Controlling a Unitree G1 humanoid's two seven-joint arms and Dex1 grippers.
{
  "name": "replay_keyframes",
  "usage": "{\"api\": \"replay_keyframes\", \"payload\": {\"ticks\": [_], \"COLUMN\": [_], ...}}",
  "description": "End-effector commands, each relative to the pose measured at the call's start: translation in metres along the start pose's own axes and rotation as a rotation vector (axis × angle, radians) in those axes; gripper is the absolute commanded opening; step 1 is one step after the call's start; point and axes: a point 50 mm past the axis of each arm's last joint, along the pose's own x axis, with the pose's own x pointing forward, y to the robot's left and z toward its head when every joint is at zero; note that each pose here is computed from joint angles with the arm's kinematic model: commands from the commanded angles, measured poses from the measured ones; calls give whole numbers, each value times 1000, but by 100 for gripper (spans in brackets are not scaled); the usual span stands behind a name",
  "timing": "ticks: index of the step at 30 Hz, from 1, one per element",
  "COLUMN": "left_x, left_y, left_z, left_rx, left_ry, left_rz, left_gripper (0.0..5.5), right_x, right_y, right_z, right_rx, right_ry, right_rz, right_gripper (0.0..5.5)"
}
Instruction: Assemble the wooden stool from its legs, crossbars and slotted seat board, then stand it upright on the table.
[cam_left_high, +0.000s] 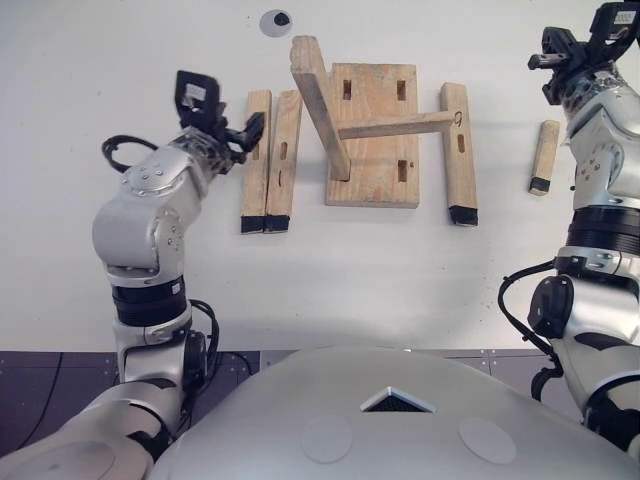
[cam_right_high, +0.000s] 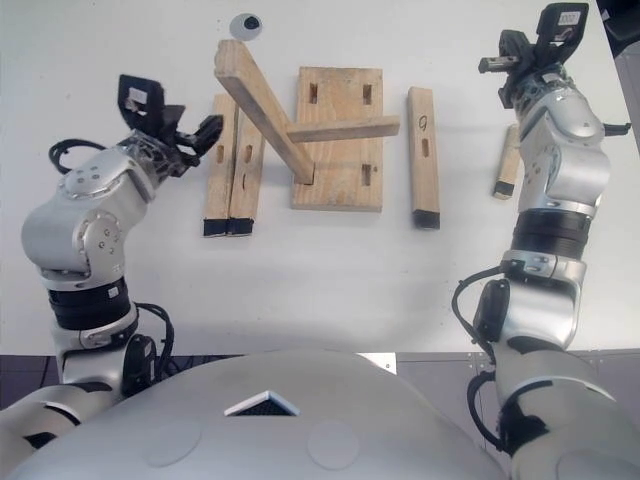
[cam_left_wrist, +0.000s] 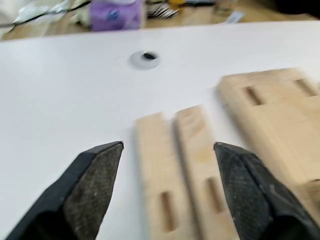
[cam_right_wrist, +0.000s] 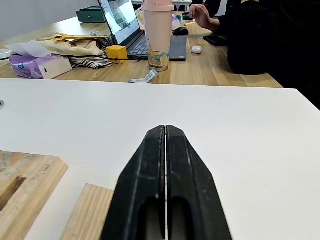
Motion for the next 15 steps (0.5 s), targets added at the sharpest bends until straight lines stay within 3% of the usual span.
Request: {"api": "replay_keyframes", "payload": {"ticks": [1,12,15], "left_x": [7,5,-4], "left_y": [-17,-14,-13], "left_z": [-23,-102,-114], "left_rx": [-48,-114,-73], "left_ry": [81,335,425], "left_rz": [-25,-29,-49], "left_gripper": [333,333,280], "right_x": [0,1,1], "right_y": [4,5,6], "right_z": [-4,0,-2], "right_rx": [14,16,13], "right_ry": [8,-1,-1], "right_rz": [7,13,13], "right_gripper": [0,0,0]}}
